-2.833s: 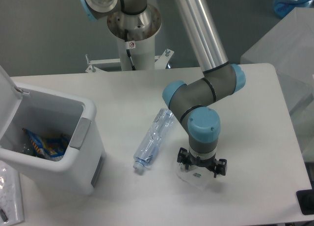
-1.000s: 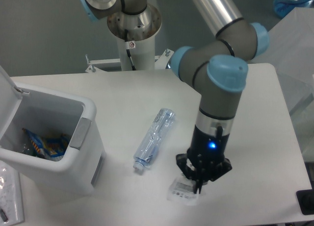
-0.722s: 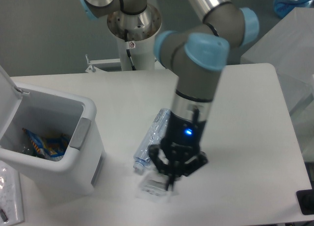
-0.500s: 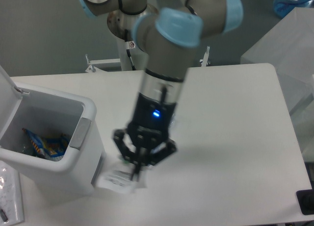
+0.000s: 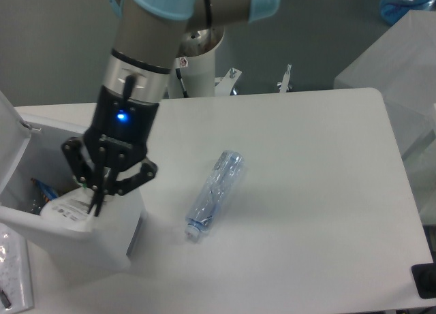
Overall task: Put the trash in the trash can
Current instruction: 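Carry the wrapper over the white trash bin, then open the gripper to drop the wrapper into the bin, then move the open gripper over the clear plastic bottle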
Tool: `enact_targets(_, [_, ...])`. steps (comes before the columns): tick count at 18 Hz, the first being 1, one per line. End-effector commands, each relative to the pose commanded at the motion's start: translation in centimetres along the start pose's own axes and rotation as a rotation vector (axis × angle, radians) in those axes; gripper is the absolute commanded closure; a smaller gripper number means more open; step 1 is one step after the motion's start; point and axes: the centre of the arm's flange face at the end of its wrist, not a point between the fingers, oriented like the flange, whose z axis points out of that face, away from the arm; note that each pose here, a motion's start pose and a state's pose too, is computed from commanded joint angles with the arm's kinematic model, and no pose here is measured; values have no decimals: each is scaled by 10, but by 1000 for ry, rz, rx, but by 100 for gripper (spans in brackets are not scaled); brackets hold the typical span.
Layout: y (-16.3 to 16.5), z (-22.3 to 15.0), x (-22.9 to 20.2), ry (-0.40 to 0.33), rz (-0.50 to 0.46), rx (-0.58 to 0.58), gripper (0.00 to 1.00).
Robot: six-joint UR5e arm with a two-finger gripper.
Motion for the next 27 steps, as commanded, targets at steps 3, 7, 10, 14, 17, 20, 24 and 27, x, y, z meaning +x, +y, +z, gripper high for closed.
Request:
enact_targets(3, [5, 11, 20, 21, 24, -19, 60])
enact_targets(7, [4, 9, 26, 24, 45, -13, 0])
enact_targets(10, [1, 6, 27, 21, 50, -4, 0])
enact_targets(14, [-6, -12, -20, -32, 4, 26, 0])
enact_targets(17, [1, -19, -76, -97, -8, 20, 0])
enact_targets(20, [14, -11, -135, -153, -65, -9, 0])
enact_targets(24, [40, 27, -195, -154, -103, -74, 0])
enact_targets(27, [47, 39, -207, -151, -113, -94, 0])
